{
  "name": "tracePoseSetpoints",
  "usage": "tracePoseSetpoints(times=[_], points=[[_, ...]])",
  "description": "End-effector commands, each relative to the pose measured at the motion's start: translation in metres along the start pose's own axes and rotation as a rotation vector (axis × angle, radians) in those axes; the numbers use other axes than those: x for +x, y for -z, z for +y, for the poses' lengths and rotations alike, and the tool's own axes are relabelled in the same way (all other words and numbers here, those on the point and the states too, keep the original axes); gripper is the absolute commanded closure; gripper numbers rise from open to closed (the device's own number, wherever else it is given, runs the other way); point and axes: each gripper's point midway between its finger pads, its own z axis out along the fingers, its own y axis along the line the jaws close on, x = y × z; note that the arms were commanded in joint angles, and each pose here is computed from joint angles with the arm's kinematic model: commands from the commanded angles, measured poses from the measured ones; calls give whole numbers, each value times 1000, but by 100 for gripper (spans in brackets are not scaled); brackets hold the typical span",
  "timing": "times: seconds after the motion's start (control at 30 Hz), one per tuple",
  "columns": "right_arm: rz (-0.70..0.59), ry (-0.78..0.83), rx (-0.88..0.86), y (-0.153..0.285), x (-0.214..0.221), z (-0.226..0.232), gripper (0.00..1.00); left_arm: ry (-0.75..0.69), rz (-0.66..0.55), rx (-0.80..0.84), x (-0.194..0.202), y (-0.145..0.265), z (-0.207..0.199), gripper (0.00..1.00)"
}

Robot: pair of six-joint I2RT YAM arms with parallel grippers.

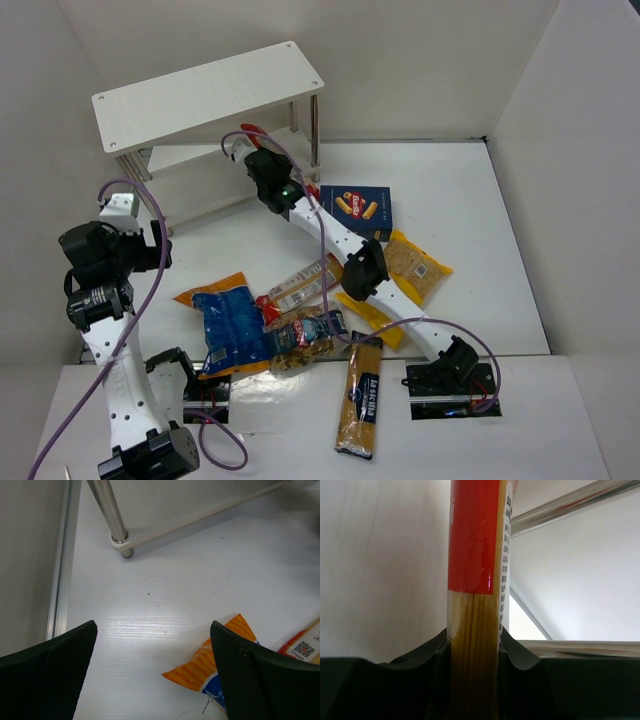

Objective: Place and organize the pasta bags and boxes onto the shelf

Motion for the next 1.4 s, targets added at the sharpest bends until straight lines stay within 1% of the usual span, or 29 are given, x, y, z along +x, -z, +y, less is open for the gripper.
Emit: tracePoseSetpoints(times=[0.0, 0.03, 0.13, 0.3, 0.37, 0.4, 0.43, 0.6, 0.63, 0.7, 0.73, 0.83, 0.9, 0.93, 1.03, 1.1, 1.13, 1.2, 1.27, 1.3, 1.33, 1.37], points=[[-134, -142, 209, 16, -48, -69, 99, -31, -36, 10, -7, 1, 0, 1], [-119, -145, 222, 12, -41, -71, 99, -31, -36, 10, -7, 1, 0, 1], [-125, -153, 241, 13, -42, -75, 97, -31, -36, 10, -7, 1, 0, 1], [-131, -178, 271, 8, -38, -88, 87, -27, -36, 1, -7, 1, 2, 1], [-131, -178, 286, 7, -37, -88, 87, -27, -36, 1, -7, 1, 2, 1], [-138, -177, 294, 7, -39, -90, 83, -27, -36, 1, -7, 1, 2, 1], [-136, -184, 305, 5, -36, -95, 81, -31, -44, 0, -8, 3, 2, 1], [-142, -176, 315, 1, -33, -90, 73, -31, -46, 9, -9, 3, 0, 1], [-142, -169, 317, -1, -31, -87, 68, -31, -46, 9, -9, 3, 0, 1], [-130, -163, 319, -6, -24, -86, 64, -31, -46, 9, -9, 3, 0, 1], [-135, -169, 323, -6, -25, -88, 56, -31, -46, 9, -9, 3, 0, 1], [-134, -160, 324, -8, -23, -84, 43, -31, -46, 9, -9, 3, 0, 1], [-141, -169, 331, -7, -25, -86, 37, -27, -46, 0, -8, 3, 2, 1], [-147, -176, 337, -7, -26, -88, 33, -27, -46, 0, -8, 3, 2, 1], [-147, -176, 337, -7, -26, -88, 26, -27, -46, 0, -8, 3, 2, 1], [-155, -197, 342, -4, -29, -93, 25, -27, -46, 0, -8, 3, 2, 1], [-144, -200, 326, -5, -27, -88, 24, -27, -46, 0, -8, 3, 2, 1], [-148, -231, 323, 2, -34, -101, 23, -27, -46, 0, -8, 3, 2, 1], [-125, -246, 278, 5, -33, -99, 23, -27, -46, 0, -8, 3, 2, 1], [-138, -247, 239, 10, -42, -94, 23, -30, -54, -2, -10, 5, 2, 1], [-134, -260, 233, 15, -45, -102, 23, -31, -54, -2, -10, 5, 2, 1], [-120, -249, 190, 19, -46, -92, 22, -31, -54, -2, -10, 5, 2, 1]])
